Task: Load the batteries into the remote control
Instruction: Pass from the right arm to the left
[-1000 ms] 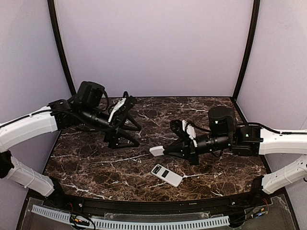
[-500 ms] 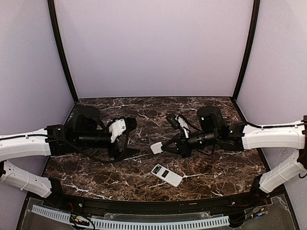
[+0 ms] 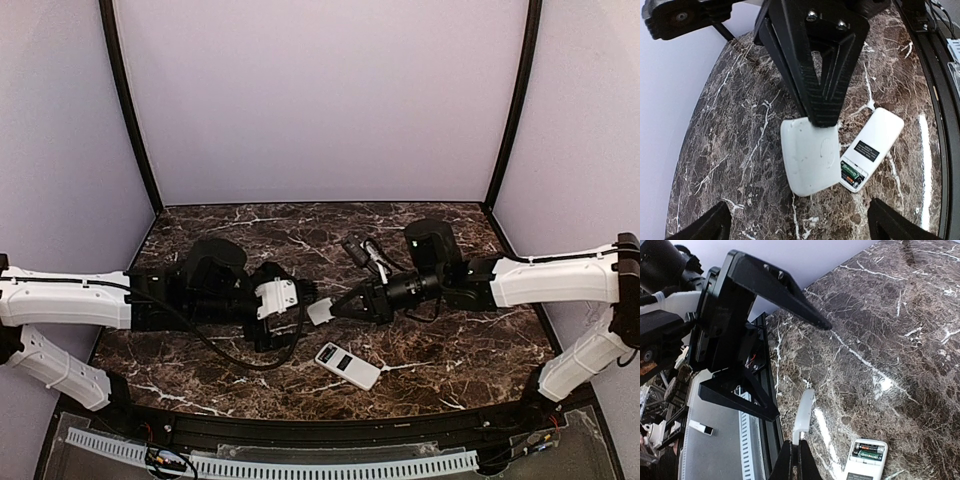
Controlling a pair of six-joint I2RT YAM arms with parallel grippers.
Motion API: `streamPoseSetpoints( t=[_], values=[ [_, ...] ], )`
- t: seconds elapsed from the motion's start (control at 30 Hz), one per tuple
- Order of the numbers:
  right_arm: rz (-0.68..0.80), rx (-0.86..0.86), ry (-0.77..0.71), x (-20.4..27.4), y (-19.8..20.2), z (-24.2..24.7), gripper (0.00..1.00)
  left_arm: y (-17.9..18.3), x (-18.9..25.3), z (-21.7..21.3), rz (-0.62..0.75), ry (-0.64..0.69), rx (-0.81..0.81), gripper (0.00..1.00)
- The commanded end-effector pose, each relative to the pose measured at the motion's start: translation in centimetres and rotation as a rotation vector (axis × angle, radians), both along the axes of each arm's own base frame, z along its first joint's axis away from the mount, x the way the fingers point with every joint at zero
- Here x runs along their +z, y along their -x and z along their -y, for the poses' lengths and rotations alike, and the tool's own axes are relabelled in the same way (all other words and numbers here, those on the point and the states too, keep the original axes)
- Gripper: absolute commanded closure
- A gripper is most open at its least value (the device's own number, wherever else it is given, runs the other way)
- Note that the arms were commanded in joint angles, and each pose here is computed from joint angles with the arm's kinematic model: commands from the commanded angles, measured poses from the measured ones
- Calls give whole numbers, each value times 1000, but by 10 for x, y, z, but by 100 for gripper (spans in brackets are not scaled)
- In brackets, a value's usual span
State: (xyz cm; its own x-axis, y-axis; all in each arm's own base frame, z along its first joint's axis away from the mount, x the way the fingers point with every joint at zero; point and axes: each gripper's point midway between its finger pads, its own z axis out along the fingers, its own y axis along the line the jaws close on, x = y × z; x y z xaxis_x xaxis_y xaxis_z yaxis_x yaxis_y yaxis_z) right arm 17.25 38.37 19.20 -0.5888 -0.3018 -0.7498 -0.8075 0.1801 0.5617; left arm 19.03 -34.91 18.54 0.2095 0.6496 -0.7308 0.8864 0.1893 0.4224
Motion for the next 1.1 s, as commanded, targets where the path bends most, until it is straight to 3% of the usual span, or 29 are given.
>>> streamPoseSetpoints(
  t=[0.0,0.5,0.73,1.07],
  values=[
    [24,93,13,6,9,-1,100,23,10,-7,98,-99,-170,2],
    [-91,324,20,10,47,2,100,55,-6,-8,375,-435,-386,2],
    [-121,383,35,8,58,-3,100,58,-4,-2,446,-468,-428,10],
    [-129,394,67,-1,60,-8,100,57,2,7,549,-471,-447,14]
  ],
)
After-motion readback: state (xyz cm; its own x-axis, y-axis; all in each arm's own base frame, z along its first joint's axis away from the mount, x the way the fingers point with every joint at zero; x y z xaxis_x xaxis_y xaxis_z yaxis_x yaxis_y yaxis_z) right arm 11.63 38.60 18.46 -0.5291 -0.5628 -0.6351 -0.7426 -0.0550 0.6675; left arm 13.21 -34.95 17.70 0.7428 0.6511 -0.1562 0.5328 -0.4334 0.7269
